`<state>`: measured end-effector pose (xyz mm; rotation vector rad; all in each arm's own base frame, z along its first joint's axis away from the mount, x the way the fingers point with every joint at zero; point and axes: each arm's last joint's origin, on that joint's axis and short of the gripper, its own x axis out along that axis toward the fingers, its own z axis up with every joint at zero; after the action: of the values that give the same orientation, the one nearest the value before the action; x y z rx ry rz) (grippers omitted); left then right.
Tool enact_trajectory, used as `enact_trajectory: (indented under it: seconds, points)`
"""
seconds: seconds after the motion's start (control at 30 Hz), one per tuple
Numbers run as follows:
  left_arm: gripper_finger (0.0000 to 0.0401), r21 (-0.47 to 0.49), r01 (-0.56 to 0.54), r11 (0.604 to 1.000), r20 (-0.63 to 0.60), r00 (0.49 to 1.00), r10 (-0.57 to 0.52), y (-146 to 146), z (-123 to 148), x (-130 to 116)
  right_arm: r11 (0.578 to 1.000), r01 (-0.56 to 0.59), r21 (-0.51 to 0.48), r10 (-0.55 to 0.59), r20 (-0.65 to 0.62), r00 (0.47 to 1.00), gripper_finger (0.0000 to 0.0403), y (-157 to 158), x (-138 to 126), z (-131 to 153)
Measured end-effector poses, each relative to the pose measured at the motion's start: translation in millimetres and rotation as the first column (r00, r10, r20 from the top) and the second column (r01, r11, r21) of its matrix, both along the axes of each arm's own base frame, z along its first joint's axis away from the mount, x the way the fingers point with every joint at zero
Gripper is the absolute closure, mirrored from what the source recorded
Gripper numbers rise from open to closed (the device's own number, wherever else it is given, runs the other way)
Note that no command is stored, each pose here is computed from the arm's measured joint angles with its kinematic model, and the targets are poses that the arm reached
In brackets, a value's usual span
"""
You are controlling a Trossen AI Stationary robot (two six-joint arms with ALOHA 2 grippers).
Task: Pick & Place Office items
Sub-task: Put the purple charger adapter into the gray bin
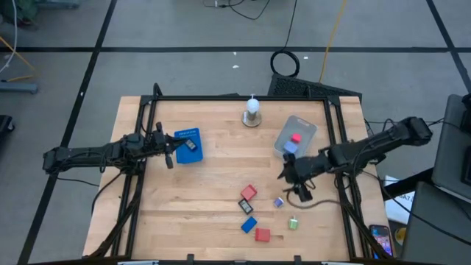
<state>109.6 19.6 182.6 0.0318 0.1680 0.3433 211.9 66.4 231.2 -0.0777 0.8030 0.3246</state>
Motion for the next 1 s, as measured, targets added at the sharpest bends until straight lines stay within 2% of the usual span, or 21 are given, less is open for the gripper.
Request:
enact_trajectory:
  seconds: [0.17,0.33,0.53,0.6,1.0]
  points:
    - [0.0377,-0.002,0.0,1.0,0.0,1.0,0.0,0,0,0,0.995,-0.102,-0.01,0.102,-0.037,0.994,0.0161,27,5,-16]
    - [0.0377,-0.006,0.0,1.0,0.001,1.0,0.0,0,0,0,0.988,-0.151,-0.021,0.15,-0.039,0.988,0.0162,44,17,-32]
    - [0.0377,-0.014,0.045,0.999,0.003,0.999,-0.045,-1,0,0,0.99,-0.125,-0.069,0.115,-0.137,0.984,0.0163,43,27,-58]
    - [0.0377,-0.015,0.049,0.999,-0.001,0.999,-0.049,-1,0,0,0.988,-0.145,-0.061,0.135,-0.148,0.98,0.0163,45,30,-64]
    - [0.0377,-0.01,0.046,0.999,-0.002,0.999,-0.046,-1,0,0,0.977,-0.191,-0.096,0.17,-0.194,0.966,0.0166,47,34,-80]
